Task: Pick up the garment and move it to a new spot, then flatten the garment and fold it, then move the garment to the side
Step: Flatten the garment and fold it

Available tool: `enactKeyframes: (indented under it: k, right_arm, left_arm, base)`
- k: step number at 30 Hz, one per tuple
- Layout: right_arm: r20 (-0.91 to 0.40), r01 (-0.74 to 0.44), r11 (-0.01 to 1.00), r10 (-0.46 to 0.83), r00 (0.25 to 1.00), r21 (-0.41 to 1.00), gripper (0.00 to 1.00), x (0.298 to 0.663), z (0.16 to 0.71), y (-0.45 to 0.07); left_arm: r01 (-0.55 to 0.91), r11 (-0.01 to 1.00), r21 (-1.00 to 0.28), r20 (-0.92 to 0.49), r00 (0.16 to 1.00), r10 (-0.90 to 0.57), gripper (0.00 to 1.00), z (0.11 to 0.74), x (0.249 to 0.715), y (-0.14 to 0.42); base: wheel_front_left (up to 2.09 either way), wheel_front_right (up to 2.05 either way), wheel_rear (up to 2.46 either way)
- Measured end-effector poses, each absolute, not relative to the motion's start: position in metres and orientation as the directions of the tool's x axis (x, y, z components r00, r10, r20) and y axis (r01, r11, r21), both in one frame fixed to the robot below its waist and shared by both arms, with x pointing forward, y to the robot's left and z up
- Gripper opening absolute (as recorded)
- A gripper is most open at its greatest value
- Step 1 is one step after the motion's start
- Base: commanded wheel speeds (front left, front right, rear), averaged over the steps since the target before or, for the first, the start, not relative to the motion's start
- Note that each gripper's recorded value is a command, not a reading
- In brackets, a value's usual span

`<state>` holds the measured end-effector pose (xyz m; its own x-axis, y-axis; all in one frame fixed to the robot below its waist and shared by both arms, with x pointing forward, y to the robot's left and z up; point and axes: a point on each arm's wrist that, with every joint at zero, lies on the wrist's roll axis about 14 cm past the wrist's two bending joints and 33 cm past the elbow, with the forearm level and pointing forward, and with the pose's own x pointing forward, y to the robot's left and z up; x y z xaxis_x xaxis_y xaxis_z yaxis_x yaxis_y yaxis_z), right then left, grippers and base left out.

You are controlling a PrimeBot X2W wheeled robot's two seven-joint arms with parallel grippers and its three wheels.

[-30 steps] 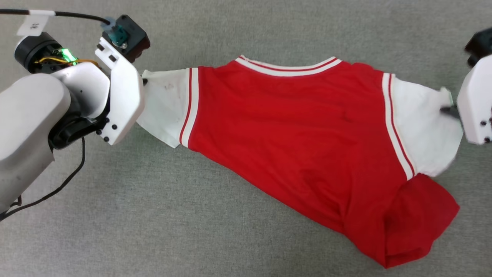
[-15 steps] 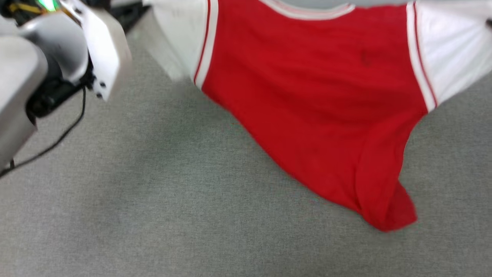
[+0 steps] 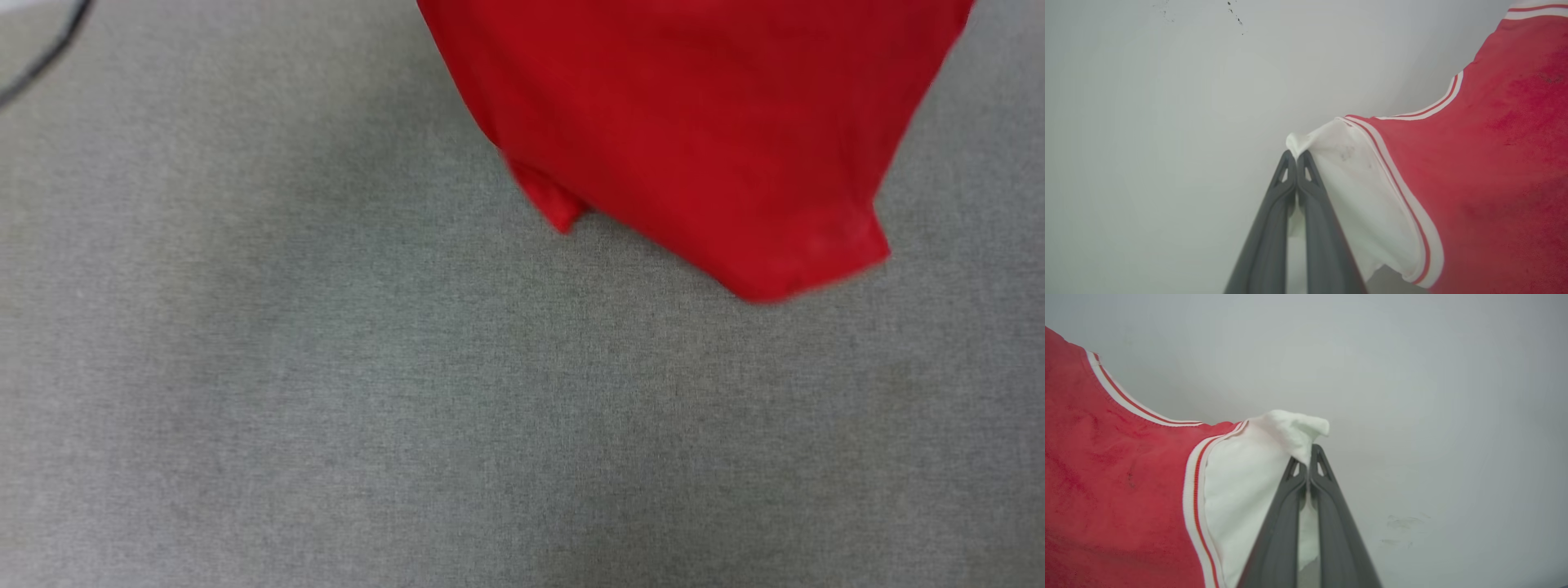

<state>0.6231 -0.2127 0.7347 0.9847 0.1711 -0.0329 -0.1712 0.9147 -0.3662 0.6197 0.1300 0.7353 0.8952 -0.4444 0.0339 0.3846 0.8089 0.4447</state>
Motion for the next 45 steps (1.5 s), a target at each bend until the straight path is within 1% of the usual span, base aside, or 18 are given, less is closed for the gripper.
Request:
enactKeyframes:
  k: [7, 11, 14, 17, 23, 25, 28, 33, 36, 41, 42, 43, 45]
  right_arm:
    - [0.131, -0.057, 0.918, 0.117, 0.984, -0.393, 0.0, 0.664, 0.782, -0.216]
    - [0.206, -0.028, 0.919, 0.118, 0.971, -0.393, 0.0, 0.681, 0.797, -0.209]
    - [0.205, -0.035, 0.916, 0.127, 0.971, -0.4, 0.0, 0.693, 0.791, -0.202]
    - [0.189, -0.046, 0.916, 0.131, 0.973, -0.397, 0.0, 0.701, 0.78, -0.198]
    - [0.14, -0.094, 0.919, 0.159, 0.977, -0.382, 0.0, 0.71, 0.751, -0.186]
    - [0.089, -0.139, 0.907, 0.189, 0.978, -0.399, 0.0, 0.709, 0.723, -0.175]
    - [0.003, -0.213, 0.895, 0.233, 0.972, -0.391, 0.0, 0.704, 0.679, -0.157]
    - [-0.096, -0.314, 0.886, 0.3, 0.949, -0.342, 0.0, 0.681, 0.625, -0.137]
    - [-0.181, -0.364, 0.882, 0.322, 0.929, -0.301, 0.0, 0.659, 0.584, -0.132]
    - [-0.284, -0.416, 0.875, 0.345, 0.895, -0.247, 0.0, 0.616, 0.535, -0.134]
    - [-0.284, -0.416, 0.875, 0.345, 0.895, -0.247, 0.0, 0.616, 0.535, -0.134]
    - [-0.314, -0.425, 0.877, 0.347, 0.884, -0.225, 0.0, 0.598, 0.52, -0.141]
    - [-0.339, -0.432, 0.876, 0.348, 0.874, -0.213, 0.0, 0.58, 0.508, -0.149]
  left_arm:
    - [0.323, 0.833, 0.45, 0.172, 0.884, -0.435, 0.0, 0.769, 0.66, 0.119]
    - [0.286, 0.836, 0.467, 0.233, 0.873, -0.429, 0.0, 0.785, 0.675, 0.118]
    - [0.273, 0.849, 0.453, 0.269, 0.866, -0.422, 0.0, 0.791, 0.682, 0.12]
    - [0.266, 0.858, 0.44, 0.275, 0.869, -0.411, 0.0, 0.789, 0.688, 0.125]
    - [0.274, 0.858, 0.434, 0.241, 0.882, -0.404, 0.0, 0.761, 0.696, 0.131]
    - [0.306, 0.854, 0.42, 0.196, 0.888, -0.415, 0.0, 0.729, 0.695, 0.13]
    - [0.35, 0.854, 0.385, 0.143, 0.892, -0.43, 0.0, 0.696, 0.689, 0.126]
    - [0.405, 0.852, 0.332, 0.053, 0.894, -0.445, 0.0, 0.645, 0.667, 0.13]
    - [0.43, 0.855, 0.289, -0.016, 0.895, -0.445, 0.0, 0.609, 0.648, 0.138]
    - [0.458, 0.866, 0.198, -0.114, 0.889, -0.444, 0.0, 0.554, 0.605, 0.151]
    - [0.458, 0.866, 0.198, -0.114, 0.889, -0.444, 0.0, 0.554, 0.605, 0.151]
    - [0.461, 0.874, 0.154, -0.152, 0.885, -0.44, 0.0, 0.533, 0.583, 0.156]
    - [0.442, 0.888, 0.126, -0.179, 0.891, -0.418, 0.0, 0.518, 0.564, 0.166]
  base:
    - [0.0, 0.0, 0.0]
    - [0.0, 0.0, 0.0]
    - [0.0, 0.0, 0.0]
    - [0.0, 0.0, 0.0]
    - [0.0, 0.0, 0.0]
    - [0.0, 0.0, 0.0]
    - [0.0, 0.0, 0.0]
    - [0.0, 0.0, 0.0]
    - [0.0, 0.0, 0.0]
    - [0.0, 0.0, 0.0]
    - [0.0, 0.0, 0.0]
    - [0.0, 0.0, 0.0]
    - [0.0, 0.0, 0.0]
